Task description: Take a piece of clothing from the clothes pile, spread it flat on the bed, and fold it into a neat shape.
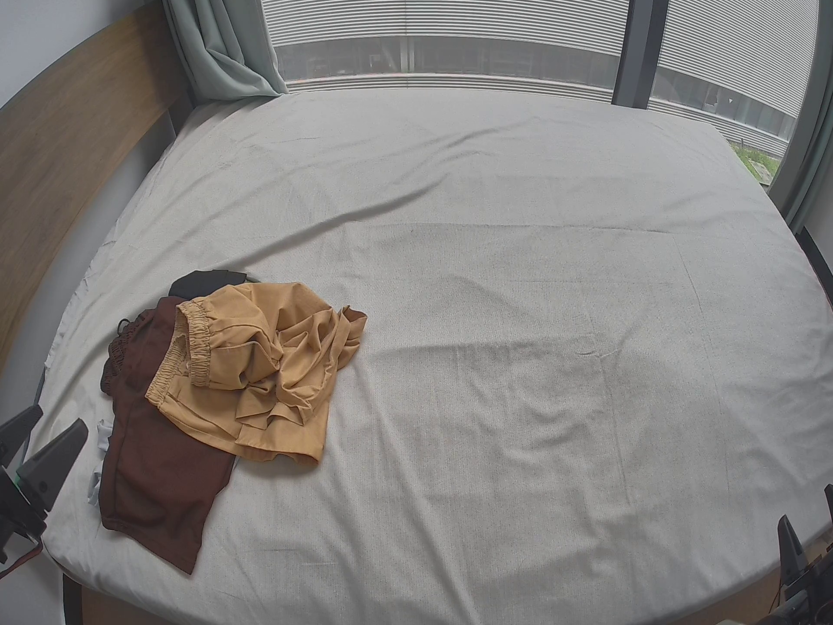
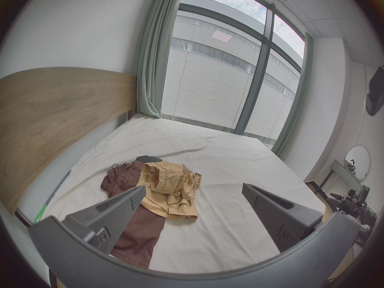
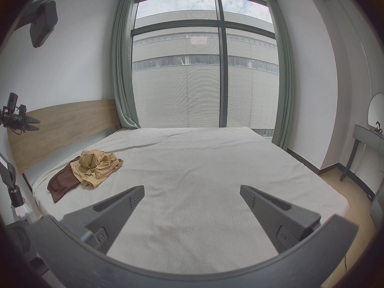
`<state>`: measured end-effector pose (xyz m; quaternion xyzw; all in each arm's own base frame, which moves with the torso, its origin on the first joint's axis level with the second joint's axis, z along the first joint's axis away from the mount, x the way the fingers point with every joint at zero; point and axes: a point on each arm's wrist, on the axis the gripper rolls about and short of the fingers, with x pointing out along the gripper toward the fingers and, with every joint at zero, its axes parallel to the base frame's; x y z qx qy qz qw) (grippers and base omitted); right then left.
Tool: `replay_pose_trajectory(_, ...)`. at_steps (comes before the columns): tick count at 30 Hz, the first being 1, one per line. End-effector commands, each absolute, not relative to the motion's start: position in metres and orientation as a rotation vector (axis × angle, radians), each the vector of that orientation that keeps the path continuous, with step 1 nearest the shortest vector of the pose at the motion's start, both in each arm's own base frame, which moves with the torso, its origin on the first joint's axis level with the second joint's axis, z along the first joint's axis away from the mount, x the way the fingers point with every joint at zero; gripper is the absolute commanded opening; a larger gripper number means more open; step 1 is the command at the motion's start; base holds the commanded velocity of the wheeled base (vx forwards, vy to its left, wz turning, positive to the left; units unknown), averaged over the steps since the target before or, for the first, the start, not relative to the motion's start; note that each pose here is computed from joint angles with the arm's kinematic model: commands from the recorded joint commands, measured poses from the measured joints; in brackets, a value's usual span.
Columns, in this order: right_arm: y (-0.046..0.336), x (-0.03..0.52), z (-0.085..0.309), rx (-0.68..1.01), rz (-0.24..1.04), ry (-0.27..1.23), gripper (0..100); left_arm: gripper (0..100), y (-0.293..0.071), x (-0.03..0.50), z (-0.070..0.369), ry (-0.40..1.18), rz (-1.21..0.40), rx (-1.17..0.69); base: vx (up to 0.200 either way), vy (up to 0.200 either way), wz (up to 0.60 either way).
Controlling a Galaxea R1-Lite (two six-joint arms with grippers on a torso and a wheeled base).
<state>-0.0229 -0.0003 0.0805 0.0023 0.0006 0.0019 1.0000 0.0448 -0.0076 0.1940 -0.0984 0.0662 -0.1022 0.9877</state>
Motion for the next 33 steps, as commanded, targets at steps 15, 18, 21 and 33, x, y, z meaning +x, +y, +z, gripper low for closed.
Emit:
replay_pose_trajectory(15, 0.000, -0.023, 0.075, 0.003, 0.003, 0.003, 100, 100, -0.014, 0.102, 0.198, 0.223, -0.218, -0.235, 0.000, 0.000, 0.00)
replay_pose_trajectory(18, 0.000, -0.023, 0.075, 0.003, 0.003, 0.003, 100, 100, -0.015, 0.108, 0.197, 0.232, -0.218, -0.247, 0.000, 0.000, 0.00)
replay_pose_trajectory(21, 0.000, -0.023, 0.075, 0.000, 0.006, 0.005, 100, 100, -0.015, 0.122, 0.192, 0.272, -0.234, -0.262, 0.000, 0.000, 0.00)
replay_pose_trajectory(33, 0.000, -0.023, 0.075, -0.002, 0.009, 0.005, 100, 100, 0.000, 0.157, 0.183, 0.292, -0.251, -0.293, 0.000, 0.000, 0.00)
